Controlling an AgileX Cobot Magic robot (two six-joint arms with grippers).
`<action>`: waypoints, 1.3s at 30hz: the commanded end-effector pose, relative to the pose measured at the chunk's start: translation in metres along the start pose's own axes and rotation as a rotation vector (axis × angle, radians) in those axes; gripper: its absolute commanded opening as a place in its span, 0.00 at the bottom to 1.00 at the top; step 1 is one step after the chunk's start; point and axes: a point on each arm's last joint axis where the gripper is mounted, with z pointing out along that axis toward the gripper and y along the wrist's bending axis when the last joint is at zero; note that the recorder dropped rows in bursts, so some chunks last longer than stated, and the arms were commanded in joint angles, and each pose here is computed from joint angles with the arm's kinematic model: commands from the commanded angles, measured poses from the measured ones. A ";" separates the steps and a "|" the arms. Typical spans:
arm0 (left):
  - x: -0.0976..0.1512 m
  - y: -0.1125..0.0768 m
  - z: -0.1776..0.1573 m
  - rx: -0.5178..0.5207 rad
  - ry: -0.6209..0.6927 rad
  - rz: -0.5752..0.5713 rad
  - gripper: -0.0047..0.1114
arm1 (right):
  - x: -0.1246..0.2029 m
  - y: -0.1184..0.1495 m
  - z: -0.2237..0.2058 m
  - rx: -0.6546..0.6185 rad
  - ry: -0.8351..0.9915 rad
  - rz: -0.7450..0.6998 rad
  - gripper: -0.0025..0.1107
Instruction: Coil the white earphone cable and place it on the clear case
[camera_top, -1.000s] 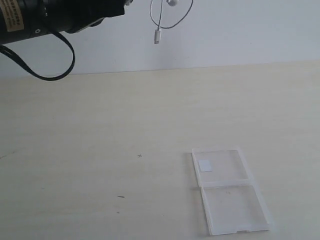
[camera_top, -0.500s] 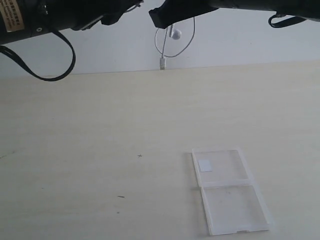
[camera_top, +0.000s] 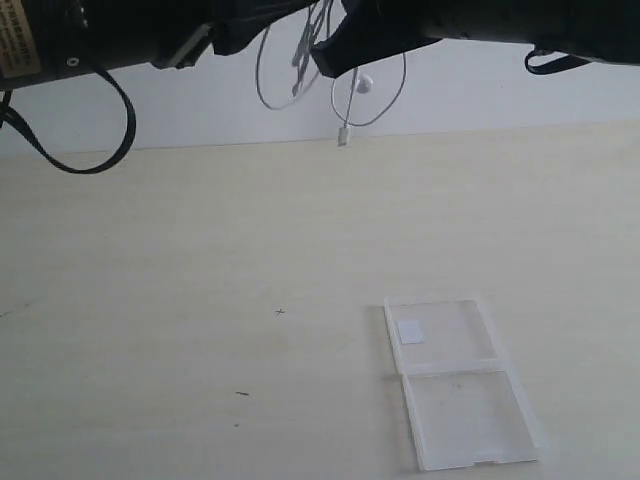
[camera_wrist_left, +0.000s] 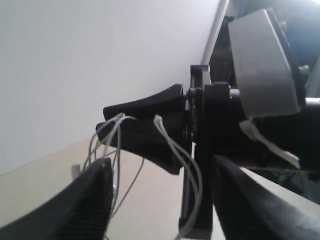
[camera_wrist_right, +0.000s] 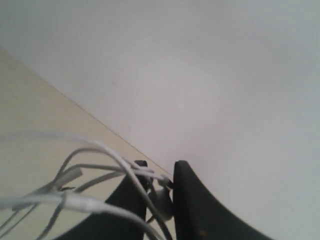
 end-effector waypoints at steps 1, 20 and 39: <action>0.000 -0.002 -0.002 0.012 0.017 0.002 0.54 | 0.000 -0.015 -0.001 0.131 0.048 0.009 0.02; 0.079 0.073 -0.046 -0.584 0.391 0.113 0.04 | 0.036 -0.037 -0.166 0.315 -0.077 0.172 0.02; 0.134 0.071 -0.070 -0.576 0.546 0.024 0.04 | 0.117 0.065 -0.081 -0.413 0.282 0.488 0.02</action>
